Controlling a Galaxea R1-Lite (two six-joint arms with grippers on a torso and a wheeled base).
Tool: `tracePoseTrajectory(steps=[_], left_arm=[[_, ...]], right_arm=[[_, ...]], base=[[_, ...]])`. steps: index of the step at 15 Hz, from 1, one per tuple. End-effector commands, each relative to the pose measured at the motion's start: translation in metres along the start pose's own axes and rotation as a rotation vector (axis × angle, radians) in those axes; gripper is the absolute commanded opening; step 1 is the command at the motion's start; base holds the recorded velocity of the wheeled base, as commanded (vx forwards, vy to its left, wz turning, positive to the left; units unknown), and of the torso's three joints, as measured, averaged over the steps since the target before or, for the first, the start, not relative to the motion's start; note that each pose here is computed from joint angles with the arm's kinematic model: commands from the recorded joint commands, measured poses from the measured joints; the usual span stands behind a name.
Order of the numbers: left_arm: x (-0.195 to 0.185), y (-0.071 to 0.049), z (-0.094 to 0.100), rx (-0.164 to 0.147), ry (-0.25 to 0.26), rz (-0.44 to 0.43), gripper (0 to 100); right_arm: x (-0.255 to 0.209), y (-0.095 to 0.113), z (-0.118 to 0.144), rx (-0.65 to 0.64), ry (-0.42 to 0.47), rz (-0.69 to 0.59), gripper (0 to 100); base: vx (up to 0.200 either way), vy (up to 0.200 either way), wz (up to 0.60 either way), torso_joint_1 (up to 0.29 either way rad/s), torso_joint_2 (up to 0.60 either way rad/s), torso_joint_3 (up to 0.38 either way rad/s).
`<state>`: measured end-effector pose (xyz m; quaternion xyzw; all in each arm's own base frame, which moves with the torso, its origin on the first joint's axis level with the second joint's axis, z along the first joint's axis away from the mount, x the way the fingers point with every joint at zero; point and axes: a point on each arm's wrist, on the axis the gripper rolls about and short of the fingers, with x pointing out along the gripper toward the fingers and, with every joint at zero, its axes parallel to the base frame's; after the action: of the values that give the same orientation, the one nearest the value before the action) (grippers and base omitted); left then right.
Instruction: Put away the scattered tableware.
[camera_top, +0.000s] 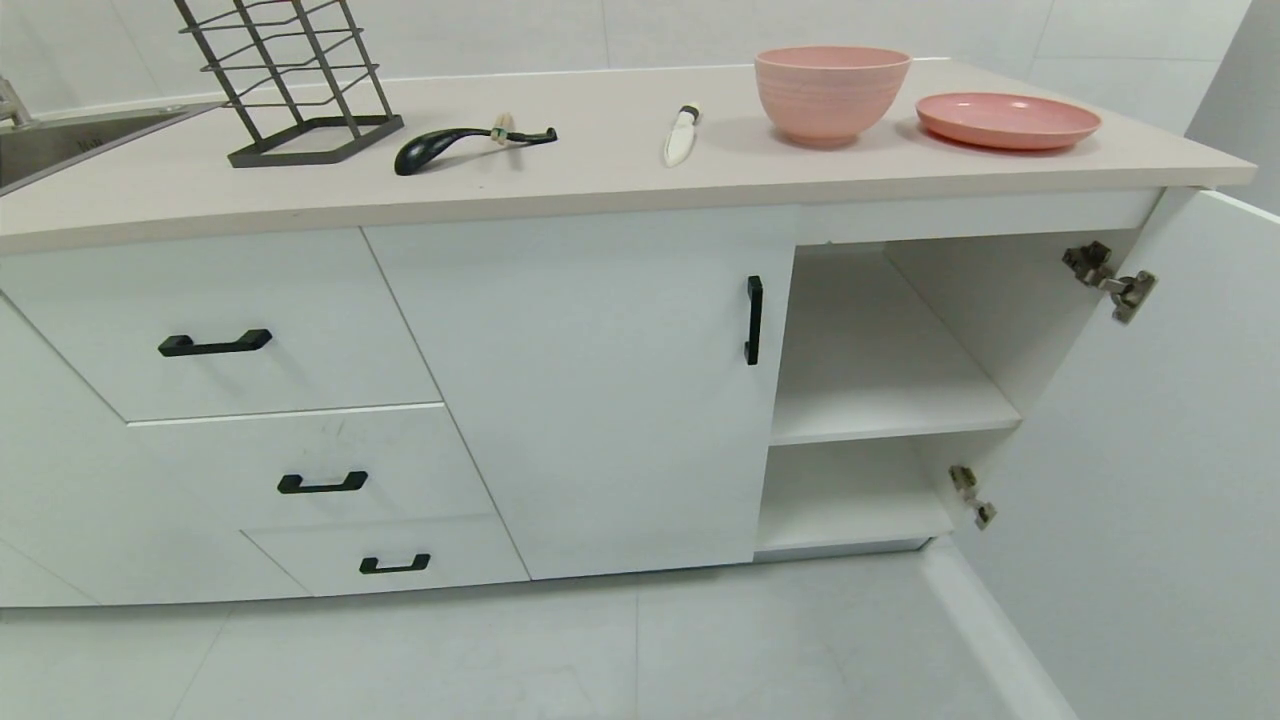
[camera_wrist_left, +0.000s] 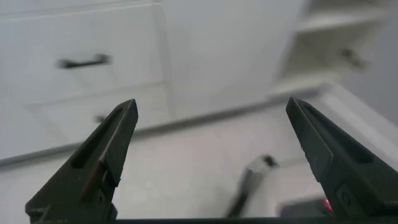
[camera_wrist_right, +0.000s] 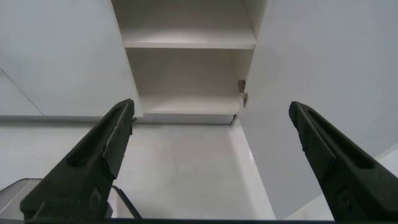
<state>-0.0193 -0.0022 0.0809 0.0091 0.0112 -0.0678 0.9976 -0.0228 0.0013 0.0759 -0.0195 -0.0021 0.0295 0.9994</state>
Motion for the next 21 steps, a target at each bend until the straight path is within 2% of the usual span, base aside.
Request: tracePoseTrajectory(steps=[1,3,4,6,7,8,11,16,19,21], left_arm=[[-0.0039,0.0030,-0.0049,0.035,-0.023,0.199,100],[-0.0038,0.0027,-0.0049,0.020,-0.025,0.188,100],[-0.0038,0.0026,-0.0051,0.027,-0.023,0.181,100],[-0.0038,0.0025,-0.0051,0.020,-0.023,0.178,100],[-0.0038,0.0026,-0.0051,-0.005,-0.026,0.177,100],[-0.0038,0.0027,-0.0051,-0.064,-0.031,0.187,100],[-0.0039,0.0028,-0.0049,-0.055,-0.032,0.192,100],[-0.0039,0.0028,-0.0049,-0.061,-0.032,0.192,100],[-0.0039,0.0029,-0.0049,-0.068,-0.033,0.193,100],[-0.0039,0.0029,-0.0049,-0.068,-0.033,0.193,100]], right_arm=[[-0.0001,0.0000,-0.0004,0.005,0.003,-0.001,100],[-0.0001,0.0000,-0.0004,0.007,0.003,-0.001,100],[-0.0001,0.0000,-0.0004,0.007,0.003,-0.001,100],[-0.0001,0.0000,-0.0004,0.007,0.003,-0.001,100],[-0.0001,0.0000,-0.0004,0.007,0.003,-0.001,100],[-0.0001,0.0000,-0.0004,0.007,0.003,-0.001,100],[-0.0001,-0.0002,-0.0004,0.013,0.003,-0.008,100],[-0.0001,-0.0002,-0.0004,0.016,0.003,-0.008,100],[-0.0001,-0.0002,-0.0004,0.016,0.003,-0.010,100],[-0.0001,-0.0002,-0.0004,0.016,0.003,-0.010,100]], base=[[0.000,0.000,0.00,0.000,0.00,0.000],[0.000,0.000,0.00,0.000,0.00,0.000],[0.000,0.000,0.00,0.000,0.00,0.000],[0.000,0.000,0.00,0.000,0.00,0.000],[0.000,0.000,0.00,0.000,0.00,0.000],[0.000,0.000,0.00,0.000,0.00,0.000],[0.000,-0.200,0.00,0.004,0.00,0.004],[0.000,-0.200,0.00,0.004,0.00,0.003],[0.000,0.000,0.00,0.000,0.00,0.000],[0.000,0.000,-0.60,0.005,0.00,0.005]])
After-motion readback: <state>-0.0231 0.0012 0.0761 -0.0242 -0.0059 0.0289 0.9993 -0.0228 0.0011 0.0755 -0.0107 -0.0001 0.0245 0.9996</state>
